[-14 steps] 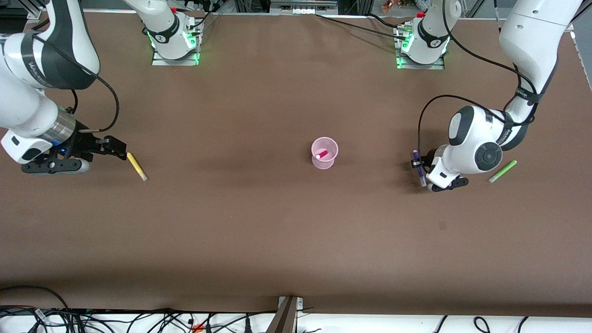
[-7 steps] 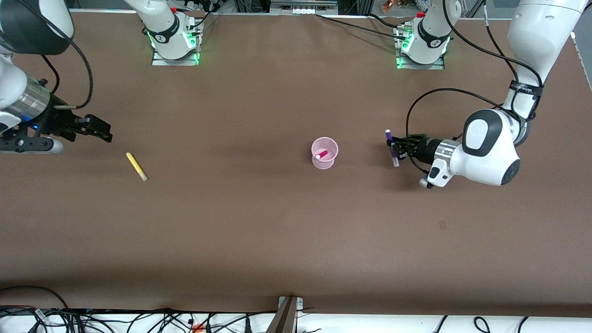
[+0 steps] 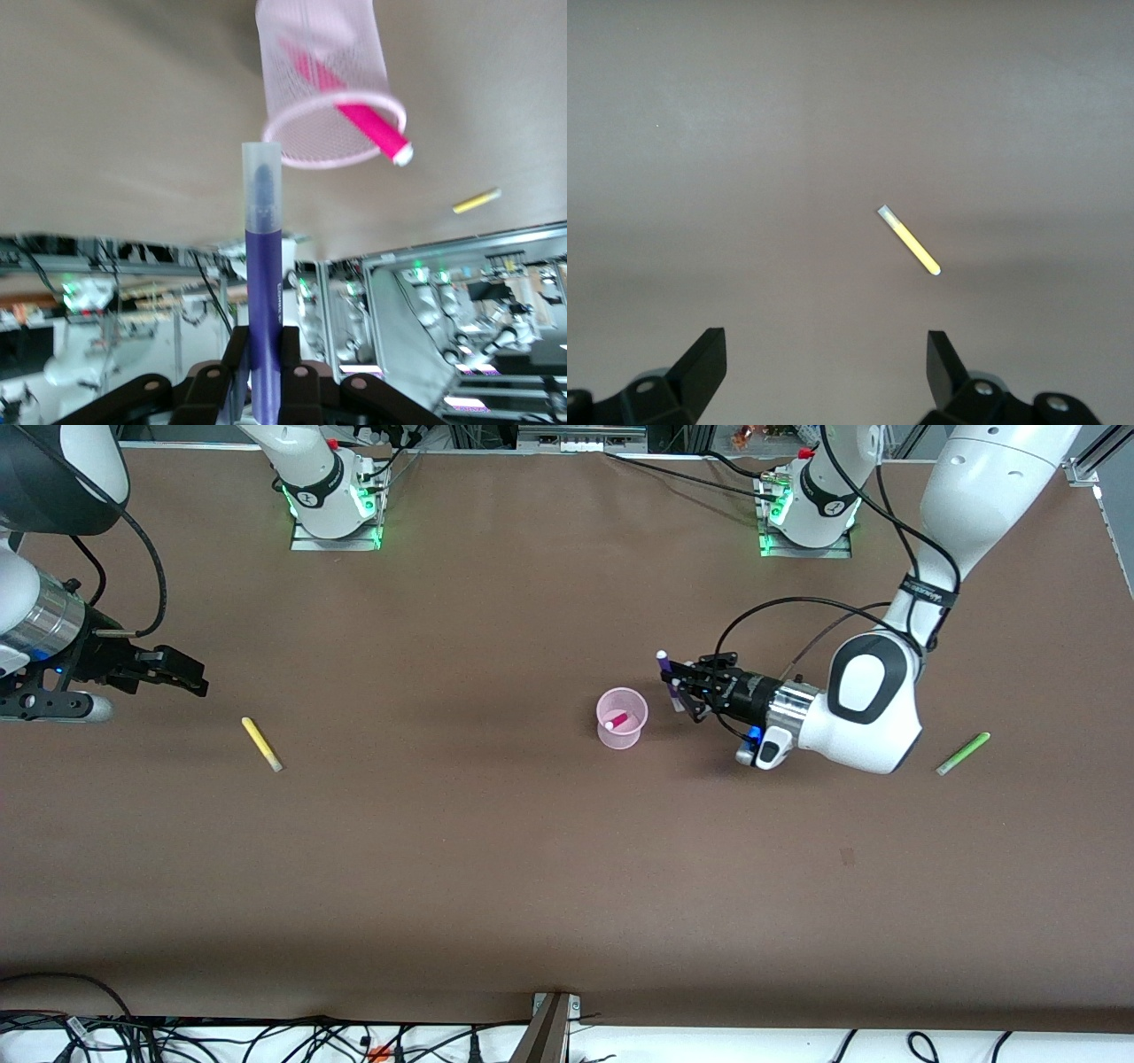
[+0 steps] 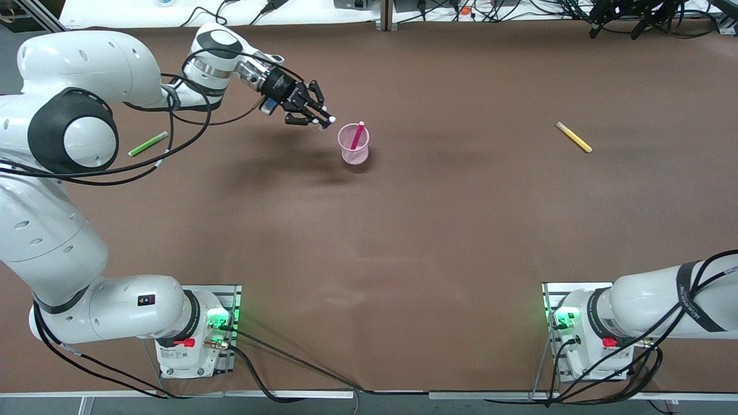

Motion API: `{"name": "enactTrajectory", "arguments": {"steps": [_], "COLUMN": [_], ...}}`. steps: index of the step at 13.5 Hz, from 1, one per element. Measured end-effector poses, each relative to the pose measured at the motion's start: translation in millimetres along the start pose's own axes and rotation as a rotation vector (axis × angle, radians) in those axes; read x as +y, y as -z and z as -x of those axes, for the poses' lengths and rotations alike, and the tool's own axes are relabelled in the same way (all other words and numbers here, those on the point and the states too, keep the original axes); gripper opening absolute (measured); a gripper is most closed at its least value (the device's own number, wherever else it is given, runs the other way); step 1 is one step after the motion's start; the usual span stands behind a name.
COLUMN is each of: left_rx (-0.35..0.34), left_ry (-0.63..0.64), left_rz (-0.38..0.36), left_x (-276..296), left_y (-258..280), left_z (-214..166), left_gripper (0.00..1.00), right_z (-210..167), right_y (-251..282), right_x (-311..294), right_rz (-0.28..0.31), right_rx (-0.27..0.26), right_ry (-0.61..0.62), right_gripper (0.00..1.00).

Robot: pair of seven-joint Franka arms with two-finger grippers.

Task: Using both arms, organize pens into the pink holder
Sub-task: 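Carry the blue marker with the left gripper over the pink holder, then lower the blue marker into the holder and open the left gripper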

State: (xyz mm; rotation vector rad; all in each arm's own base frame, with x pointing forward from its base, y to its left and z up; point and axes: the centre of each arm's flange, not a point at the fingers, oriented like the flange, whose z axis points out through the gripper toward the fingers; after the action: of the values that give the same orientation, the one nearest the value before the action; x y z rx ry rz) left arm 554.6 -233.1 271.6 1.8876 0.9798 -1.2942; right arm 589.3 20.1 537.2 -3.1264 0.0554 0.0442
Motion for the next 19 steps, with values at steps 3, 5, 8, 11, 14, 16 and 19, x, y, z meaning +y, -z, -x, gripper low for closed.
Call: {"name": "enactTrajectory", "arguments": {"steps": [3,5,8,11,14,16,19], "left_rx": [-0.071,-0.112,-0.096,-0.078,-0.077,-0.077,-0.079], "left_ry": [0.045,0.076,0.098,0.102,0.095,0.083,0.072], "left_rz": [0.023,0.026,0.027,0.031,0.037,0.048,0.060], "left_x": [7.0,6.2,8.0,8.9,12.6,19.8,27.7], "left_y": [-25.5,-42.7,-66.8,-77.7,-78.7,-74.6,-70.6], "left_z": [5.5,-6.7,-20.5,-28.6,-32.5,-32.4,-32.9], "left_gripper": [0.18,0.18,0.18,0.18,0.18,0.18,0.18], "right_z": [2.1,1.8,3.8,5.1,4.7,4.0,-0.9], "right_y": [-5.0,-9.2,-11.7,9.9,32.1,29.8,17.8], "right_x": [0.0,1.7,1.8,1.9,1.5,1.6,1.7], "right_rz": [0.002,0.003,0.005,0.005,0.002,0.002,0.002], "right_rx": [-0.031,-0.046,-0.072,-0.056,-0.018,-0.025,-0.047], "right_ry": [0.001,-0.002,-0.002,-0.002,-0.002,-0.002,-0.002], "right_gripper": [1.00,1.00,1.00,1.00,1.00,1.00,1.00]}}
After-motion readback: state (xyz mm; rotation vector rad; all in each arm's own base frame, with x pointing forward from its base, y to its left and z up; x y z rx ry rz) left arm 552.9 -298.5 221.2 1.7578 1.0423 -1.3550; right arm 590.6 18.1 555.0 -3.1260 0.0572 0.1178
